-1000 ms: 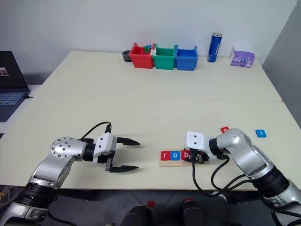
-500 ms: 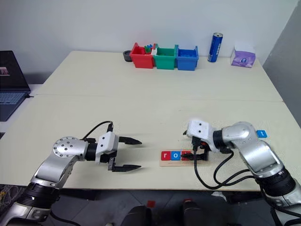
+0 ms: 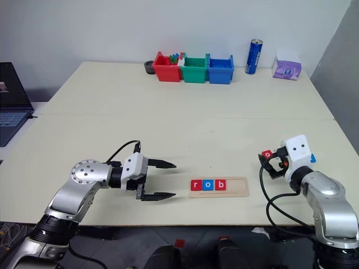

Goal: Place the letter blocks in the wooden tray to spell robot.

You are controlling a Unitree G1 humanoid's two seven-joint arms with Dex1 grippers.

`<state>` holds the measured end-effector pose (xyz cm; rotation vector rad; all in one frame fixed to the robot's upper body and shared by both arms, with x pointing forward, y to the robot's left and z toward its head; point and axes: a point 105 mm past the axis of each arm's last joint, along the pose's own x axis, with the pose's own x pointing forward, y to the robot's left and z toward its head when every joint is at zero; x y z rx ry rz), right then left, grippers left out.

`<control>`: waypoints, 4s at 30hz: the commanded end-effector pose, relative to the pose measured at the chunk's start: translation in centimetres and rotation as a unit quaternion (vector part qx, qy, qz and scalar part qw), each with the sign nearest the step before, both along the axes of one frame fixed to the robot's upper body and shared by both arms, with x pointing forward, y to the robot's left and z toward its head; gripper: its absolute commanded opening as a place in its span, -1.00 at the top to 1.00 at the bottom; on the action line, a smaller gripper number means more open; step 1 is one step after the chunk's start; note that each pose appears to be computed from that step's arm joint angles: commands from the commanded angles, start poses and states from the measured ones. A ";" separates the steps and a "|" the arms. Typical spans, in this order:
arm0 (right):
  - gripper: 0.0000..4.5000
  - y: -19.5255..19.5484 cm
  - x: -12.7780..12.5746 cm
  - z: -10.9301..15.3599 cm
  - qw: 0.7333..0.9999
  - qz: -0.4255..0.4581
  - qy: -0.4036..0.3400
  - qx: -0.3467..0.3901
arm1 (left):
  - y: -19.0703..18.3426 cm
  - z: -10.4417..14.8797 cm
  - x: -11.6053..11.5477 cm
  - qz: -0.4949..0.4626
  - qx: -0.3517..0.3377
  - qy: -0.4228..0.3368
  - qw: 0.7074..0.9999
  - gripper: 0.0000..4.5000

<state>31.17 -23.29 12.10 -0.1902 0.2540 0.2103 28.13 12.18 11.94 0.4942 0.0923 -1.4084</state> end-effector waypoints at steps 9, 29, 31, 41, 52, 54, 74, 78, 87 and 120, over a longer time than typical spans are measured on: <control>-0.99 -1.5 3.9 -2.3 1.000 -0.005 0.028 -0.004 | -0.4 1.0 0.0 -0.012 -0.005 -0.008 1.000 -1.00; 0.36 -1.5 -0.7 -2.3 0.996 -0.075 0.049 0.014 | -0.6 0.6 -0.3 -0.022 0.000 -0.004 1.000 -1.00; 0.36 -0.8 -2.8 -2.8 0.993 -0.096 0.056 0.025 | -0.6 0.5 -0.3 -0.026 0.001 -0.003 1.000 -1.00; 0.36 2.5 -7.3 -5.2 0.975 -0.177 0.094 0.094 | -0.7 0.2 -0.1 -0.038 0.005 0.000 0.999 -1.00; -0.87 1.0 -5.8 -2.0 0.976 -0.192 0.009 0.107 | -0.9 0.1 -0.1 -0.034 -0.002 -0.003 0.999 -1.00; -0.99 0.7 -5.6 -0.6 0.978 -0.180 -0.011 0.103 | -0.9 0.1 -0.2 -0.032 -0.002 -0.003 0.999 -1.00; -0.99 -1.4 -7.0 -2.0 0.926 0.309 0.163 -0.139 | -1.2 0.7 0.1 -0.027 0.002 -0.011 1.000 -1.00; -0.99 -1.5 -5.9 -2.3 0.919 0.326 0.167 -0.148 | -1.1 0.7 0.0 -0.028 0.003 -0.010 1.000 -1.00; -0.74 -1.3 -5.0 -2.7 0.904 0.355 0.187 -0.149 | -0.7 0.3 -0.1 -0.023 0.006 -0.006 1.000 -1.00; 0.36 8.6 -3.0 -1.1 0.843 0.469 0.160 -0.210 | 1.2 -1.3 -0.3 0.025 0.011 0.000 1.000 -1.00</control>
